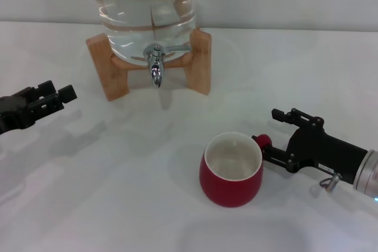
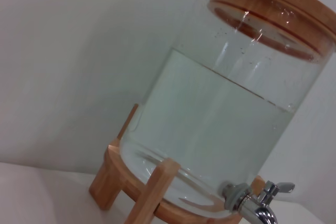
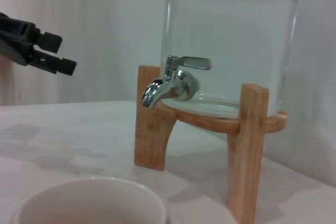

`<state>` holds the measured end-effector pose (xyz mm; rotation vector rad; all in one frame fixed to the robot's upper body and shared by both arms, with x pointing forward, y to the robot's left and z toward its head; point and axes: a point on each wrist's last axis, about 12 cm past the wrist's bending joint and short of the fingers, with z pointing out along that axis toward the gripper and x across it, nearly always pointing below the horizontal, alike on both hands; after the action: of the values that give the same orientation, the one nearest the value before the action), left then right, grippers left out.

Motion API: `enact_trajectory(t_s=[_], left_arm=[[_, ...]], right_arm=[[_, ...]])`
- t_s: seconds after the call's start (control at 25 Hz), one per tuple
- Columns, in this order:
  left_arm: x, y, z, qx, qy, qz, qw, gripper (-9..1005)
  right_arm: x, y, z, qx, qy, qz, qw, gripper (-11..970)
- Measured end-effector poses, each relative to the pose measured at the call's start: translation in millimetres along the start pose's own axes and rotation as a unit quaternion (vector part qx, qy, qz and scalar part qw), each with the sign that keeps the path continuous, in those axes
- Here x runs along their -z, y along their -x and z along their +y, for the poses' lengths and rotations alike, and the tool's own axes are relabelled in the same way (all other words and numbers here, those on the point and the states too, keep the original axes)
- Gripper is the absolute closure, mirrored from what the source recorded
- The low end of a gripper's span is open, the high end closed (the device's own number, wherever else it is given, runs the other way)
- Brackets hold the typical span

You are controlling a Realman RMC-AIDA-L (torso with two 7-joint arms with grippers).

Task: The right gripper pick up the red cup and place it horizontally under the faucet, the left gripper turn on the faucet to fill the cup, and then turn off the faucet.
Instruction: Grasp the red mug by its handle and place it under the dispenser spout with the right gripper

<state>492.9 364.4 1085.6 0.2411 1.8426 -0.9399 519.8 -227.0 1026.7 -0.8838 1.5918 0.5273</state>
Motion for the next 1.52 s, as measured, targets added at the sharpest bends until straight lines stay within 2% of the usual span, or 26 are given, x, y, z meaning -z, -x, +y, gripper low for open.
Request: enact_trajectory(t_s=[1.0,1.2,1.52], left_arm=[[0.4,-0.6,-0.8,0.006,-0.004,0.003,1.0,148],[0.6,-0.2,-0.6,0.005,-0.004,0.003,1.0,148],[0.5,0.3,-0.4,0.005,-0.004,0.004,1.0,149]], right_arm=[[0.3,-1.1,4.2,0.001,0.011,0.001,1.0,379],[1.0,-1.3,3.9,0.001,0.01,0.001,1.0,557],[1.4,-1.0,3.6,-0.001,0.009,-0.001,1.0,557]])
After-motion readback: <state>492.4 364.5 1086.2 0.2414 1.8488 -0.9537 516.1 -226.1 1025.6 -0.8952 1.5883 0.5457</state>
